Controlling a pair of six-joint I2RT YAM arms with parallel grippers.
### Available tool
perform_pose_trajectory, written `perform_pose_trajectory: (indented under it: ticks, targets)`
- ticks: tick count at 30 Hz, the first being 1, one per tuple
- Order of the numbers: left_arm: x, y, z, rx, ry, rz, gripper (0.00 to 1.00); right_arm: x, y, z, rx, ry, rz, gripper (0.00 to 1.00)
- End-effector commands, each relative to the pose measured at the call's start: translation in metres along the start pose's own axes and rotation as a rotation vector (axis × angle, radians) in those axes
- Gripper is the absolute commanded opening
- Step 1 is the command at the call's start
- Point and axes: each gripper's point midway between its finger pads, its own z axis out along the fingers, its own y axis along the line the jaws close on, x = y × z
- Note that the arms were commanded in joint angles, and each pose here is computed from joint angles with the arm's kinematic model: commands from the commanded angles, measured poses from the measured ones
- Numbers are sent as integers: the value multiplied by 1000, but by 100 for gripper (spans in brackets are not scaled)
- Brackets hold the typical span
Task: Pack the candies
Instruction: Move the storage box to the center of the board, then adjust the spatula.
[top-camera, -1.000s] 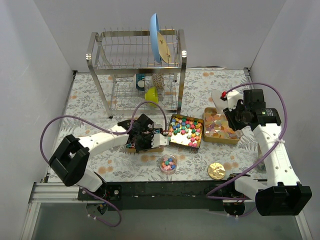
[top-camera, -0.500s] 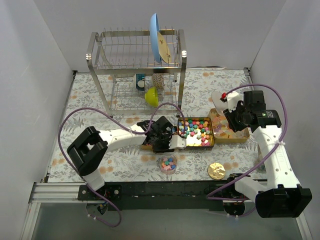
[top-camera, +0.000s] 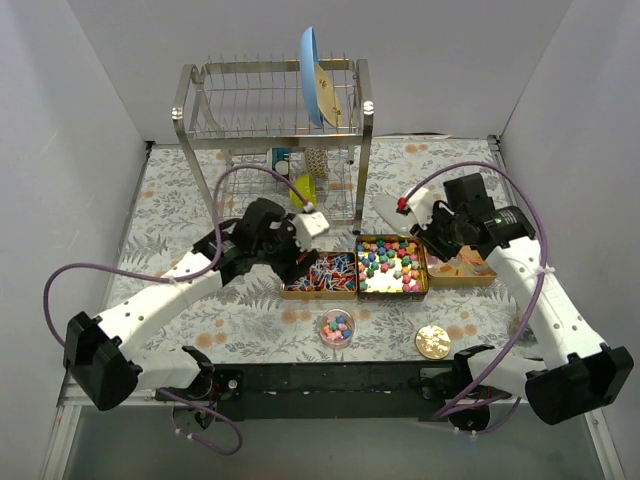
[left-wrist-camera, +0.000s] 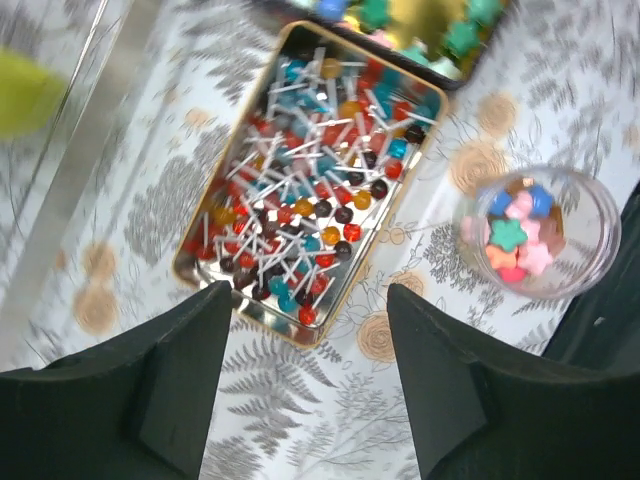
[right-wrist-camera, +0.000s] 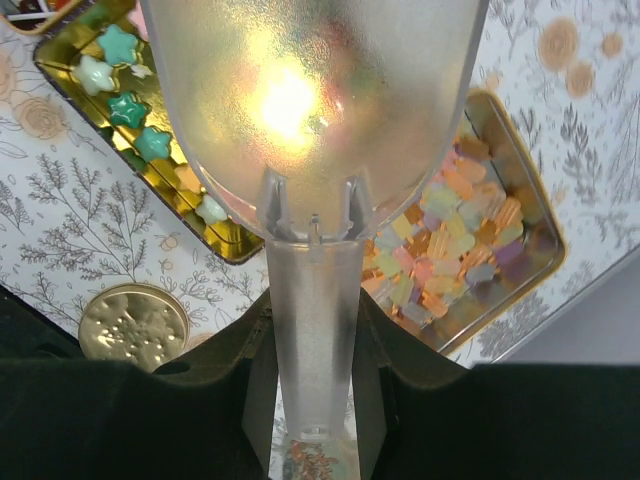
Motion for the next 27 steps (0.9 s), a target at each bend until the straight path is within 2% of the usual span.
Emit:
perform_pose_trajectory:
  ticks: [1,2,3,6,7,9,10,13,16,27]
  targets:
    - [10,8,-20,19,-8,-404,60,-38,17,-3,-58,-53,-192,1]
    - [9,13,-25,30,-30,-473,59,-43,24,0,-82,-48,-223,1]
    - [2,-1,-31,114,-65,-553,59,-52,35,-1,-108,-59,-273,1]
    - [-9,6,-46,195,-177,-696,57,-65,57,2,-150,-54,-374,1]
    - [-15,-5,-52,296,-215,-763,55,-67,63,3,-156,-53,-401,1]
    - [-20,5,-62,344,-286,-835,54,-72,74,8,-143,-30,-474,1]
    - [-18,-7,-66,437,-289,-906,54,-74,76,10,-138,-20,-493,1]
    - [-19,-6,-76,518,-339,-996,53,-81,85,19,-147,37,-539,1]
    - [-18,1,-78,518,-368,-1019,54,-87,91,31,-163,84,-558,1]
    - [-3,16,-64,468,-356,-1147,51,-127,120,42,-164,45,-663,1]
